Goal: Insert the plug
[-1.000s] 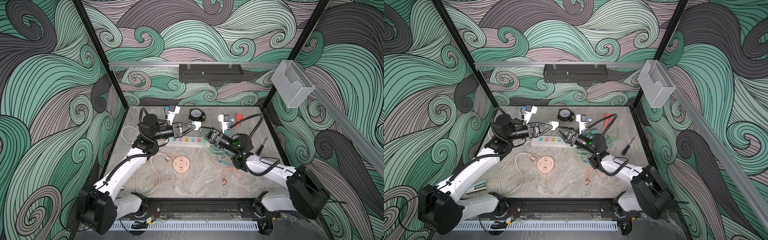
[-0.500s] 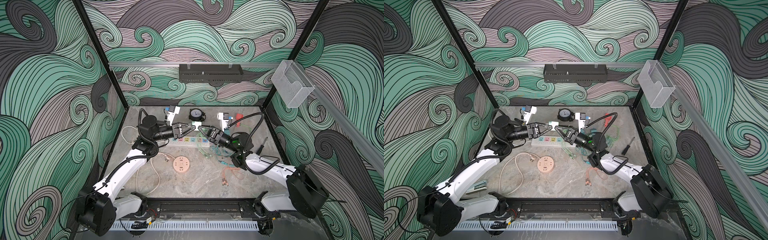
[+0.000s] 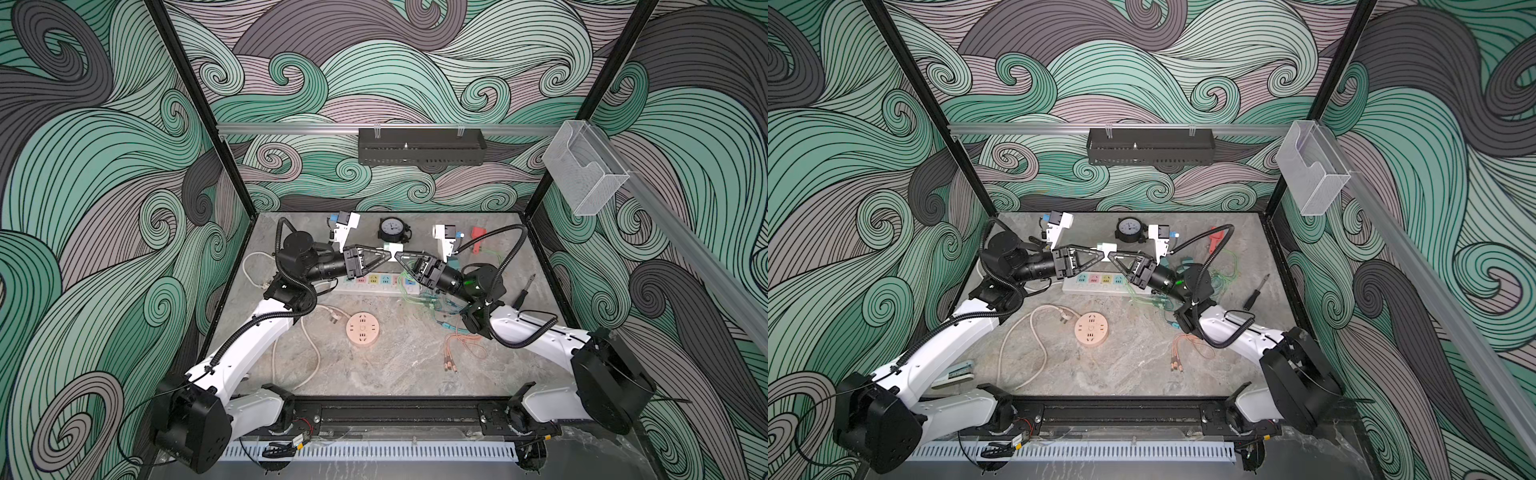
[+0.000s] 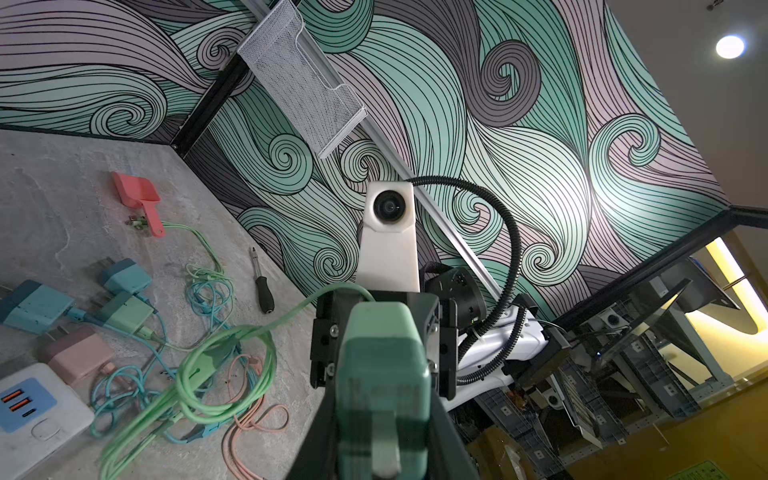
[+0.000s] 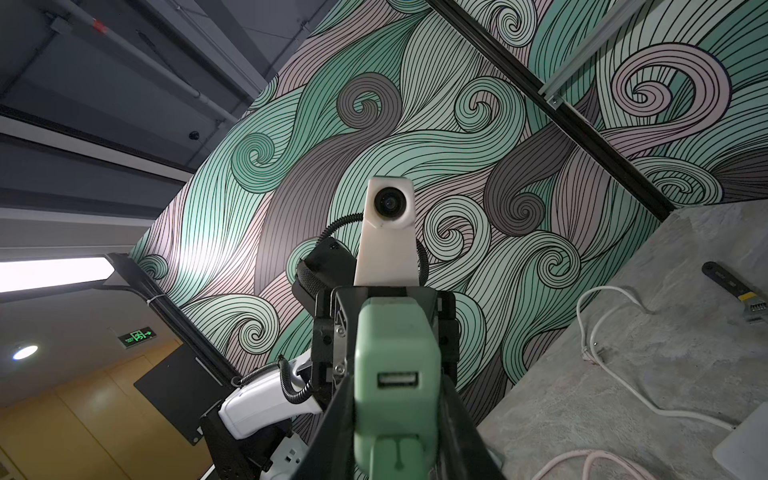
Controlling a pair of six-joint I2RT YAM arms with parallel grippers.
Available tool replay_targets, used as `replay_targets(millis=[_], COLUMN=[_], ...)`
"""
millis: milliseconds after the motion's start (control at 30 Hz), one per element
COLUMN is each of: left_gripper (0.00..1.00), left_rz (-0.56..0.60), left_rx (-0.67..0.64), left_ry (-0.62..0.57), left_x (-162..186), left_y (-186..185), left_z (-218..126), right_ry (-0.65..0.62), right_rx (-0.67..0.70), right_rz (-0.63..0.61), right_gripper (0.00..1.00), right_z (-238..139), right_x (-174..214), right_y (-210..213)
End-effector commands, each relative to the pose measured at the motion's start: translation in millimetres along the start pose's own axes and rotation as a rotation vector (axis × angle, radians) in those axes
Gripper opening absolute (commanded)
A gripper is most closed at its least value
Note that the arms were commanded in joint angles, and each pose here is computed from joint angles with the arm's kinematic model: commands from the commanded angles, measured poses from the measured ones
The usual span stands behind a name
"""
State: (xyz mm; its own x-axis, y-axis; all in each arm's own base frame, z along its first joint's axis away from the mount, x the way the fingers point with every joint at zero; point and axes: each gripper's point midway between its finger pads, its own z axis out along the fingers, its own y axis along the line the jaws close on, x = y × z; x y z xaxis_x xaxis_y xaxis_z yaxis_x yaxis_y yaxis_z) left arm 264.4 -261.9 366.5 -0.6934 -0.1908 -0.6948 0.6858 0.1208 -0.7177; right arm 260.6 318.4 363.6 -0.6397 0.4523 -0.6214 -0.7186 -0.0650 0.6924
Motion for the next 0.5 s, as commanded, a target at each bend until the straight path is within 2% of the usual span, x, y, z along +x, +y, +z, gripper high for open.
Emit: replay_targets(millis=[0,100,133,267,367,467], left_gripper=[0.00,0.03,0.08,0.43,0.56,0.62], left_rz=[0.020,0.012,0.012,0.015,0.023,0.029], left_rx=[0.016,-0.007,-0.016,-0.032,-0.047,-0.069], left_ry=[0.021,0.027,0.032,0.043,0.043,0.042], left_x=[5.7,5.9,6.0,6.8,7.2,7.9], left_y=[-9.1,-6.0,-4.9,-4.6,-4.8,-3.9], left_z=[0.8,0.9,0.7,-0.6,-3.0,-7.0], right_ry=[-0.015,-0.003,0.000,0.035,0.058,0.073], right_rx=[-0.060,-0.037,-0.029,0.009,0.045,0.078], right_rz=[-0.064,-0.068,-0.075,-0.112,-0.145,-0.176], right_gripper=[0.21,0.18,0.18,0.16,0.15,0.14], right_z=[5.2,4.5,3.9,2.6,0.7,-1.7], right_x=[-8.8,-5.8,-5.4,-1.6,-1.9,-5.5], right_y=[20.4,16.0,15.0,13.8,14.3,15.2])
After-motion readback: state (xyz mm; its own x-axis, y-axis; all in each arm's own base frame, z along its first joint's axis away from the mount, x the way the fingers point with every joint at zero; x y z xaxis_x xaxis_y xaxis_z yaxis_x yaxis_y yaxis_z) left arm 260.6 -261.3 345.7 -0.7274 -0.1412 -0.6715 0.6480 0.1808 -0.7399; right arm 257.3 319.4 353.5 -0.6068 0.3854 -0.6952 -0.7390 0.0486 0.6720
